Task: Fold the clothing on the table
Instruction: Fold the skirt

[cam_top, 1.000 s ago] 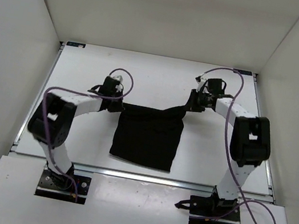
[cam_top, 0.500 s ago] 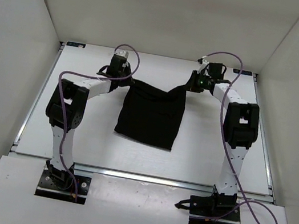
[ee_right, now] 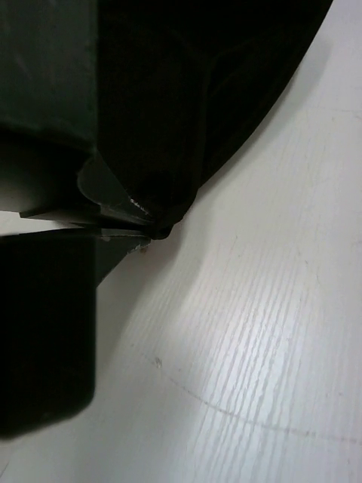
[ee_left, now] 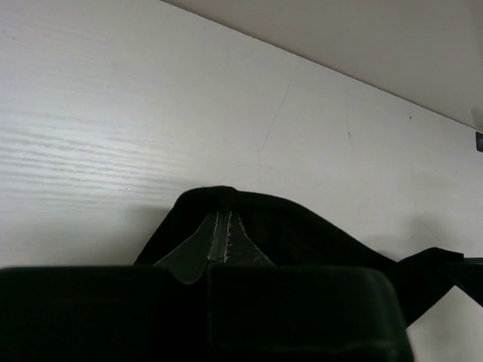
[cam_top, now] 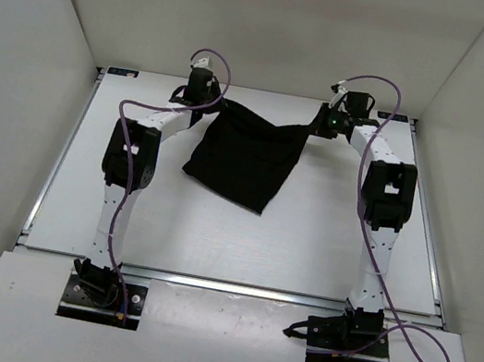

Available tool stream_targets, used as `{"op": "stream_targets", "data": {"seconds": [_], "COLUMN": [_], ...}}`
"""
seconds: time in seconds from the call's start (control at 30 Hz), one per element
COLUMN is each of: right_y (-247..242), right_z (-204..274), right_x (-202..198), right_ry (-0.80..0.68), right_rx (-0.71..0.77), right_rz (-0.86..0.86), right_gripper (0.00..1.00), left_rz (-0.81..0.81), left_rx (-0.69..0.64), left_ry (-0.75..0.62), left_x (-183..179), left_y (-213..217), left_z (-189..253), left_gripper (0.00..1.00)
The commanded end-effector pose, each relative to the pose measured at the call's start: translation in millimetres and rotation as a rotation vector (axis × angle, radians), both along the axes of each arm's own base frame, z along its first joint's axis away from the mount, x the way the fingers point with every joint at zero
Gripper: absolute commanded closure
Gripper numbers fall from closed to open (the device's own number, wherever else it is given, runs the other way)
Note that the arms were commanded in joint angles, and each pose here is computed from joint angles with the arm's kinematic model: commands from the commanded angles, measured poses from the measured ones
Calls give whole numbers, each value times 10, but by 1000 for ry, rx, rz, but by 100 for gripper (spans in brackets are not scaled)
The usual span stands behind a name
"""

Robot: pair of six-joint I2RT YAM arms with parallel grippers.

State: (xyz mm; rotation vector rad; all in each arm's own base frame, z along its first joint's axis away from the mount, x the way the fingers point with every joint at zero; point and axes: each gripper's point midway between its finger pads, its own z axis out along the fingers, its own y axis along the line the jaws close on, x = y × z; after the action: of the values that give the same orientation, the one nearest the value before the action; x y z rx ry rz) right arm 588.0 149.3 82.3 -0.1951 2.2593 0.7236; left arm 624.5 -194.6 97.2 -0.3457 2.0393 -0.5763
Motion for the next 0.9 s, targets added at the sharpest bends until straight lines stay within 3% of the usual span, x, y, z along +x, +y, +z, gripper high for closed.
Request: {"op": "stream_targets", "data": {"seconds": [0.0,0.07,0.2,0.3,0.4,0.47,0.5,0.57,0.63,0.7,0.8,0.87], "right_y": [-130,-235,-517,-553,-530,-471,-430,-360,-201,-121,70,169], "right_z": [510,1044,2626,3186,3423,2822,2978,2212,1969,1386,944,813], "right_x": [208,311,213,-268,-763,-993,-1206,-1534,-1946,-2353,-2878,-3056], "right_ry": [-100,-198,-463,-536,-593,-495,-543,-393,-367,-240,-125,-91], "right_rx": [9,11,30,13,-4,-42,-32,-25,-27,-35,-13,6], "right_rz": [-30,-47,-95,-76,-53,-38,-22,3,38,42,90,109], "right_gripper": [99,100,100,100,100,100,100,100,100,100,100,100], "left_rz": [-51,-90,-113,-146,-176,-187,-196,-220,-252,-299,-348,-322], "left_rx": [4,27,24,20,13,23,3,24,32,41,20,4], "left_ry": [-67,-101,-298,-396,-443,-415,-439,-358,-304,-238,-160,-113], "left_x": [122,134,21,-487,-937,-1419,-1652,-2015,-2377,-2827,-3296,-3429], "left_y": [-106,-210,-272,-266,-328,-265,-279,-304,-314,-329,-349,-280], "left_z": [611,931,2169,2837,2929,2654,2768,2218,1917,1614,1342,1203], "left_gripper": [100,100,100,100,100,100,100,100,100,100,100,100]}}
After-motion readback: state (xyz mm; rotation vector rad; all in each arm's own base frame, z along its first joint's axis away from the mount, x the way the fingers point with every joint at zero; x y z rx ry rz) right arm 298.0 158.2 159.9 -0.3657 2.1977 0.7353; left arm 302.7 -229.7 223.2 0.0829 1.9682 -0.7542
